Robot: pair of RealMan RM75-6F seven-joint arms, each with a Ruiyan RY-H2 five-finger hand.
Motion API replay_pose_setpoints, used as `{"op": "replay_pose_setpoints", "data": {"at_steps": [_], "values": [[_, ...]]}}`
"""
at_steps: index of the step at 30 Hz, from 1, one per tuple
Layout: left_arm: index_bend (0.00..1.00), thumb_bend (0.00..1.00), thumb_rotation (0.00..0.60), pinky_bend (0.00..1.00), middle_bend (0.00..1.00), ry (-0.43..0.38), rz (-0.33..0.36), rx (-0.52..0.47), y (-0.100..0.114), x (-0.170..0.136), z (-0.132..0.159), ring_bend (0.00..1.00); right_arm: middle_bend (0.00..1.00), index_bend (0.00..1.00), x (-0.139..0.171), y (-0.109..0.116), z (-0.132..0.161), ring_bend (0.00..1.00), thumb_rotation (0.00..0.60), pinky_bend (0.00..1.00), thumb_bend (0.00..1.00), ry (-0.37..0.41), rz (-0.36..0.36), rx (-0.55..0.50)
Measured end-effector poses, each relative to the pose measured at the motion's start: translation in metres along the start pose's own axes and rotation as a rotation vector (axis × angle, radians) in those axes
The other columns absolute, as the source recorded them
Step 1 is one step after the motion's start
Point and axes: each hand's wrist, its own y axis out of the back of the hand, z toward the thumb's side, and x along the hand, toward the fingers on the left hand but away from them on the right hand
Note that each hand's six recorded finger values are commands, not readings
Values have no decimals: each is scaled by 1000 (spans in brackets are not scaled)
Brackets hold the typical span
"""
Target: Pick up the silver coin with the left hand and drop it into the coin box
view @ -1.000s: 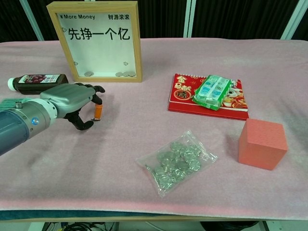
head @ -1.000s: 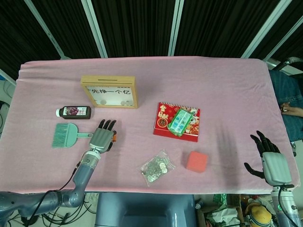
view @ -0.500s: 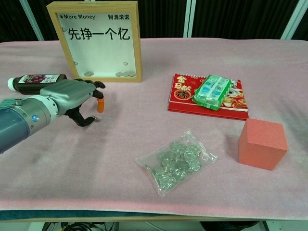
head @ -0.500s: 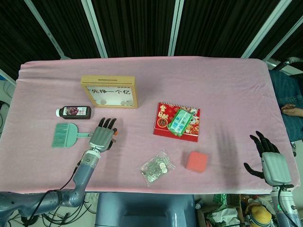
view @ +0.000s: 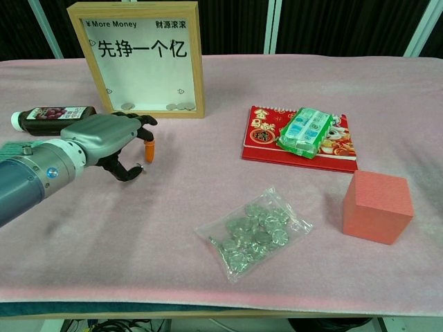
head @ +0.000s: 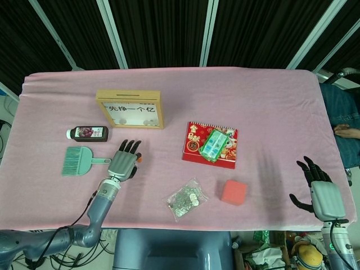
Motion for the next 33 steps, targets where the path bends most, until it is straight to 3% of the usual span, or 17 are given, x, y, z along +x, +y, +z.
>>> {"op": "replay_pose_setpoints", "data": {"at_steps": [16,33], "values": [[540,425,600,0,92,-2,7,-18,1,-1,0,0,23,134,0,0,0,99,600,194,163,-2,0,-1],[553,425,600,0,103,12,3,-12,1,-1,-3,0,23,134,0,0,0,99,600,194,163,-4,0,-1]]}}
